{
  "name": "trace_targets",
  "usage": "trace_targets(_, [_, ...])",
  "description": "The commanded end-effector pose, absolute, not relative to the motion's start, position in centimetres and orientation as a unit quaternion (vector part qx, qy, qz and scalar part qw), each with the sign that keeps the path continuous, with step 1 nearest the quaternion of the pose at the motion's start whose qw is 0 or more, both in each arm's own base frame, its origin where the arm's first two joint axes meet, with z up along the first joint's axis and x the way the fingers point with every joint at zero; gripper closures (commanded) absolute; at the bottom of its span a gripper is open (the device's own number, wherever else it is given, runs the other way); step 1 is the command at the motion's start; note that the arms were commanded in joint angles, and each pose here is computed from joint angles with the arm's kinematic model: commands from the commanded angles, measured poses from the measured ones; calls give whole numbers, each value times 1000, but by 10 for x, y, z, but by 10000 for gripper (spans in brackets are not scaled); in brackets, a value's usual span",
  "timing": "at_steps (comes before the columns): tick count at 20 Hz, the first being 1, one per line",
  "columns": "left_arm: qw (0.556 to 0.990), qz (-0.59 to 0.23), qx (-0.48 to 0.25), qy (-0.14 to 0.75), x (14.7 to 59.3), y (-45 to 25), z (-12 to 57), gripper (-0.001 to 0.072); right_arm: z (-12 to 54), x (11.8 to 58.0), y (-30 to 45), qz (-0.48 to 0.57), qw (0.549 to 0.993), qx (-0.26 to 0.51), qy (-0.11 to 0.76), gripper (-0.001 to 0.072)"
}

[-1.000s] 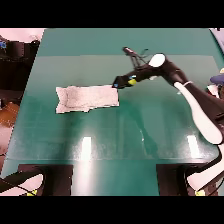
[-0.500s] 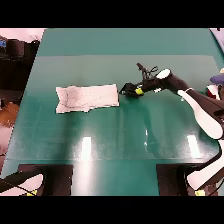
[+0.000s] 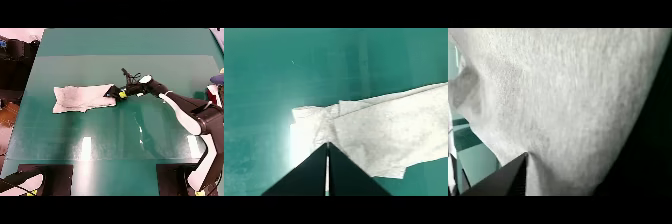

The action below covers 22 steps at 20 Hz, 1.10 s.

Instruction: Fold the shirts.

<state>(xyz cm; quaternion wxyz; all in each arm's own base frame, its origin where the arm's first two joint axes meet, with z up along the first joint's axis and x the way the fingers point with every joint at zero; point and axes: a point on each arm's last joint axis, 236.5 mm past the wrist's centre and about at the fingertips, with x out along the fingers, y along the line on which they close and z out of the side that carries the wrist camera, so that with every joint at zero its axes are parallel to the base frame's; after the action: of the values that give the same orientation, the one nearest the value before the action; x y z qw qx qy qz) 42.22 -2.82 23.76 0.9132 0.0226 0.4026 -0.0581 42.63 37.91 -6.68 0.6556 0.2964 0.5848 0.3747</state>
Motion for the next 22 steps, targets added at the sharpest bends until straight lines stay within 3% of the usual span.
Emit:
trace_targets(1, [911,-59,24,407,421,-28,236,688,-46,434,410,415,664,281,555,600])
trace_targets(2, [911,-59,24,408,420,-28,236,688,-38,438,412,431,672,269,540,699])
trace_targets(6, [907,-59,24,415,417,-28,233,688,11,481,364,420,721,260,486,702])
trace_targets(13, [908,-64,20,413,418,-31,234,688,93,552,96,219,859,203,415,702])
trace_targets(17, [907,-91,-1,411,417,-47,236,688,142,554,-57,94,909,230,336,702])
trace_targets(22, [897,-128,-25,422,409,-66,234,688,153,536,-187,-13,931,234,279,703])
